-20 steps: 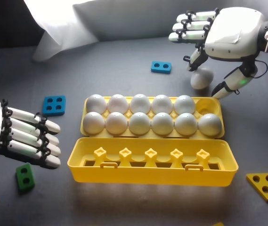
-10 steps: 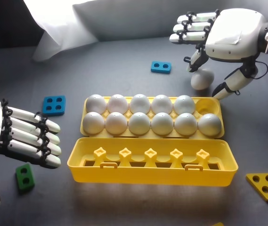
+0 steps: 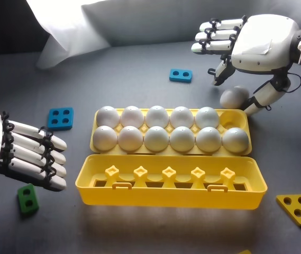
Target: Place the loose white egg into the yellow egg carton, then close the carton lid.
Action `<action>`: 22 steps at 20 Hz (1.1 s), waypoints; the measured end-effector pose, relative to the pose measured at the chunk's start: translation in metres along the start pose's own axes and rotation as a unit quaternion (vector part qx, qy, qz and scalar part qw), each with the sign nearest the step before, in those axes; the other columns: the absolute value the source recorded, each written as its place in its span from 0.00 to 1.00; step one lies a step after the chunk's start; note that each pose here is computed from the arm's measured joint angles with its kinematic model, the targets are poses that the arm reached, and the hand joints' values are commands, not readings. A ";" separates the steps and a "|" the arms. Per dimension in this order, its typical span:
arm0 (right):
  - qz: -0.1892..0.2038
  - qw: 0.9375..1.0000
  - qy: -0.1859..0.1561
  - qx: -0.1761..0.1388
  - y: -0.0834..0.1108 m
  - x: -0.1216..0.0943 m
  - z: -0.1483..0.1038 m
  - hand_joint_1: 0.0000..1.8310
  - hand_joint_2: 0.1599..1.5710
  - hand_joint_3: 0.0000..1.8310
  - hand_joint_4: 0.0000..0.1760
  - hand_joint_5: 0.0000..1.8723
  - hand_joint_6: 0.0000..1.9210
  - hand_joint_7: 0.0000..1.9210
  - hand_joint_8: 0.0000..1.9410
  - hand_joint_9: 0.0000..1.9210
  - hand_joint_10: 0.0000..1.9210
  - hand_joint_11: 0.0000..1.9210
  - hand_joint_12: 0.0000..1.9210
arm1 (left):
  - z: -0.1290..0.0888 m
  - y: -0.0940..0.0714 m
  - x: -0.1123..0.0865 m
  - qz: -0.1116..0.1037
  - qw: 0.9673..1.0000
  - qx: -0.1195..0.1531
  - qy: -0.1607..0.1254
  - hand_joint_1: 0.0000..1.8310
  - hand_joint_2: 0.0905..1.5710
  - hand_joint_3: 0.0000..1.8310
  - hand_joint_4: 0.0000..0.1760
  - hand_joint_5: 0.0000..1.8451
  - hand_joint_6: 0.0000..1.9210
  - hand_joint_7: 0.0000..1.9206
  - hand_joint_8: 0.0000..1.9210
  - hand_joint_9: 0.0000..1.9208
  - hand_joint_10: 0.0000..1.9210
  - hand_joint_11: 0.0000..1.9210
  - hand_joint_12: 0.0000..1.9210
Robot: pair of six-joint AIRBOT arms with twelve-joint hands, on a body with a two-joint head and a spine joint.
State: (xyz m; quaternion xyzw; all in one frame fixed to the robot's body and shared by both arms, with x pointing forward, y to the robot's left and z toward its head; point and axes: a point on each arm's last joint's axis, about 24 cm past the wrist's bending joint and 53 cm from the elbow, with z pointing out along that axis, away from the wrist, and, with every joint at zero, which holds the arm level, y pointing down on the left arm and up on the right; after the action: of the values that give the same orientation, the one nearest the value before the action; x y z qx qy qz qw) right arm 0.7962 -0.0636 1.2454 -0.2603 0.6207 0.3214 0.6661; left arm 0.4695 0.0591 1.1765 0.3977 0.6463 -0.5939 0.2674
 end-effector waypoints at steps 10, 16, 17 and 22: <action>-0.002 1.000 0.000 -0.001 0.001 0.000 0.001 0.44 0.48 0.01 0.69 0.49 0.01 0.07 0.01 0.00 0.00 0.00 0.00 | 0.000 0.000 -0.001 0.001 1.000 0.000 -0.001 0.00 0.76 0.00 0.00 0.13 0.00 0.13 0.00 0.10 0.01 0.01 0.09; 0.000 1.000 -0.003 -0.007 0.006 0.000 0.003 0.60 0.59 0.00 0.97 0.68 0.23 0.12 0.00 0.02 0.00 0.00 0.00 | 0.000 0.000 -0.001 0.001 1.000 0.000 0.000 0.00 0.76 0.00 0.00 0.13 0.00 0.11 0.00 0.09 0.00 0.00 0.09; 0.001 1.000 -0.003 -0.006 0.005 0.000 0.003 0.60 0.59 0.00 0.99 0.68 0.25 0.12 0.00 0.02 0.00 0.00 0.00 | 0.000 0.000 -0.001 0.001 1.000 0.000 0.000 0.00 0.76 0.00 0.00 0.12 0.00 0.11 0.00 0.09 0.00 0.00 0.09; 0.002 1.000 -0.003 -0.006 0.005 0.000 0.003 0.62 0.60 0.00 0.14 0.67 0.27 0.15 0.00 0.04 0.00 0.00 0.00 | 0.000 0.000 -0.001 0.001 1.000 0.000 0.000 0.00 0.76 0.00 0.00 0.13 0.00 0.13 0.00 0.11 0.00 0.01 0.07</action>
State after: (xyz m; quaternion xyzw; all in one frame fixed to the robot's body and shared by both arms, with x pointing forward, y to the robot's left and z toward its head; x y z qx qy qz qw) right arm 0.7942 -0.0579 1.2463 -0.2622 0.6169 0.3271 0.6661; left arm 0.4697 0.0590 1.1773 0.3984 0.6456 -0.5938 0.2683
